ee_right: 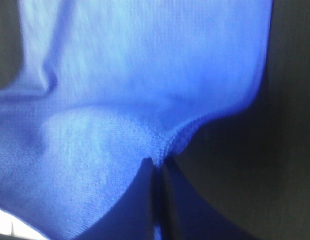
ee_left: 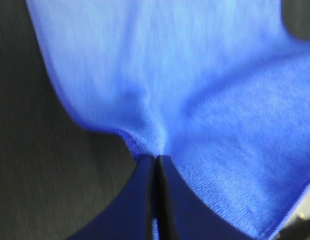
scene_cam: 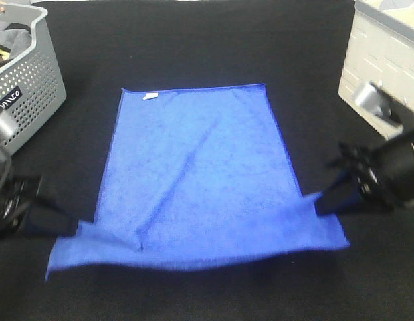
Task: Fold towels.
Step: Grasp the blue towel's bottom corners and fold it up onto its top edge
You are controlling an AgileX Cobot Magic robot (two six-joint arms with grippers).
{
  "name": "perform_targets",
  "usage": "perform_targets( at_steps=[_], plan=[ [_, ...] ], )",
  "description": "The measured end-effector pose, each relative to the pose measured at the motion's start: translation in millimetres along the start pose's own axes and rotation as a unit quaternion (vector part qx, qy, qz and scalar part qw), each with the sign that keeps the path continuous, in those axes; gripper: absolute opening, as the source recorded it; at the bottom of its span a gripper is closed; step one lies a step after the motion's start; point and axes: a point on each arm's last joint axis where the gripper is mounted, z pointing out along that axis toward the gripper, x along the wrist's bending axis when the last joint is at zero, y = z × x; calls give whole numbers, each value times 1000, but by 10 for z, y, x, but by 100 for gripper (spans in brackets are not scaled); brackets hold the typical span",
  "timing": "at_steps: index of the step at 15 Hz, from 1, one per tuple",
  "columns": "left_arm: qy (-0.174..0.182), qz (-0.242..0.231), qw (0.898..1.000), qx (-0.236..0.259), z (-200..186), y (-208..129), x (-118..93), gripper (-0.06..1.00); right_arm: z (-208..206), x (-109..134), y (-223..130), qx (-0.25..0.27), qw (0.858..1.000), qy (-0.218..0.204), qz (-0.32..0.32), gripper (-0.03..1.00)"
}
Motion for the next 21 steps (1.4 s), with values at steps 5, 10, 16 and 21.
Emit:
perform_targets(
  at_steps=[5, 10, 16, 21],
  plan=[
    [16, 19, 999, -24, 234, 857, -96, 0, 142, 85, 930, -27, 999, -7, -24, 0],
    [14, 7, 995, -95, 311, 1734, 24, 0, 468, 42, 1719, -54, 998, -11, -30, 0],
    [27, 55, 980, -189, 580, 2573, 109, 0, 771, -50, 2598, -129, 987, -50, -77, 0],
    [49, 78, 967, -236, 875, 2915, 280, 0, 1061, -197, 2892, -171, 978, -69, -95, 0]
  ],
)
